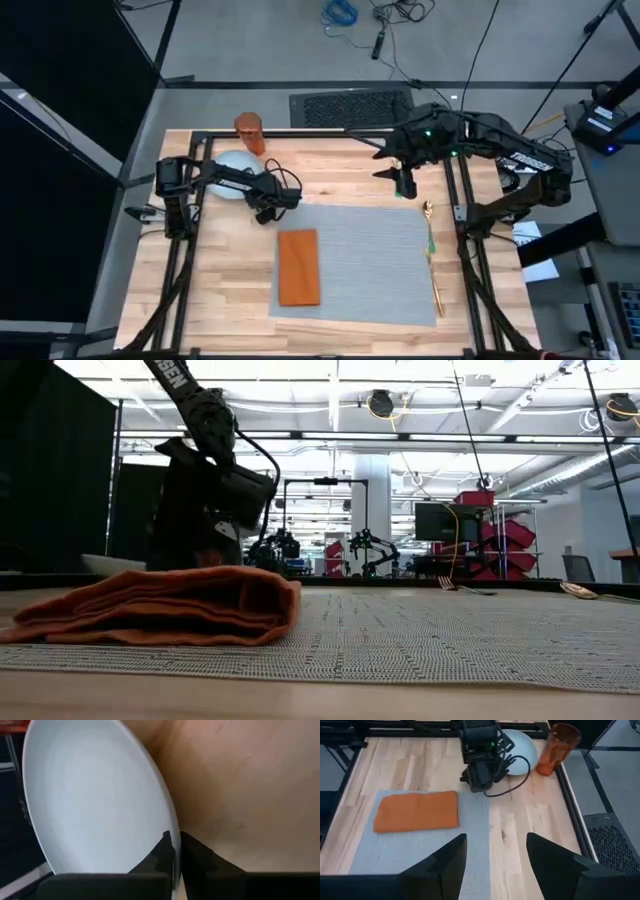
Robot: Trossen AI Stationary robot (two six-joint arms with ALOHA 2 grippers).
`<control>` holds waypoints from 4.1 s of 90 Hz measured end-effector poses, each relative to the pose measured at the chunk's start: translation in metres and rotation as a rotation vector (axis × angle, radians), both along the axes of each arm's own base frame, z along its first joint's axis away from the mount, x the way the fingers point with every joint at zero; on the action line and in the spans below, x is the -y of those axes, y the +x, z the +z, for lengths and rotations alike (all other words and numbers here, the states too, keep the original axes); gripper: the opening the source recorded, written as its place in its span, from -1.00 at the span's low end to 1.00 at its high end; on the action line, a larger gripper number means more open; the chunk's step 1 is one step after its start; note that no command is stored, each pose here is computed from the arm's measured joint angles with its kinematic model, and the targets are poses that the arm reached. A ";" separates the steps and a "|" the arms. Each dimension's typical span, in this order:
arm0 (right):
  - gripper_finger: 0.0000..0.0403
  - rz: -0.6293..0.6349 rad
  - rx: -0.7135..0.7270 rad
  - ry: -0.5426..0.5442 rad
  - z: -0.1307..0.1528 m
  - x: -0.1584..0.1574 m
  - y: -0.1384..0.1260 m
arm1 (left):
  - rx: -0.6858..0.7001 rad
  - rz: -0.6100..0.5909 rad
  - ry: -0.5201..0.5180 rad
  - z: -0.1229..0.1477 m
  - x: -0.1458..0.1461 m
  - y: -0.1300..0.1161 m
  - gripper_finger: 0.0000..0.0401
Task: Set table place
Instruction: Put the gray plate to the right of the orange napkin on the gray placemat
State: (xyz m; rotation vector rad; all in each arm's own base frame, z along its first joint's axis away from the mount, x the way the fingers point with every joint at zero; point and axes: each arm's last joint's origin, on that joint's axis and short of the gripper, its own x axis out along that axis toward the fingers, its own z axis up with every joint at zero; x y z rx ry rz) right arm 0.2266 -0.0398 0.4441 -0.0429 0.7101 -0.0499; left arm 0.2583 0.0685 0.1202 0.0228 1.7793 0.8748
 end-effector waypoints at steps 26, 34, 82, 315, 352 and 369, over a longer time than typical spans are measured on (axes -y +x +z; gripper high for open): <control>-0.05 -0.036 0.032 -0.009 0.012 -0.006 -0.027 | -0.101 -0.106 0.018 0.011 0.028 0.002 -1.00; -0.05 -0.054 0.048 -0.017 0.016 -0.007 -0.037 | -0.095 -0.112 0.021 0.019 0.040 0.007 -1.00; -0.05 -0.093 0.122 -0.023 0.029 -0.013 -0.078 | 0.146 -0.348 -0.084 0.093 0.148 0.050 -1.00; -0.05 -0.175 0.124 0.057 0.014 -0.031 -0.067 | 0.252 -2.060 -0.444 0.054 0.181 0.153 -0.93; -0.05 -0.173 0.121 0.054 0.014 -0.031 -0.067 | 0.270 -1.967 -0.492 0.048 0.181 0.152 -0.51; -0.05 -0.173 0.121 0.055 0.014 -0.031 -0.067 | 0.283 -1.906 -0.513 0.048 0.181 0.151 -0.38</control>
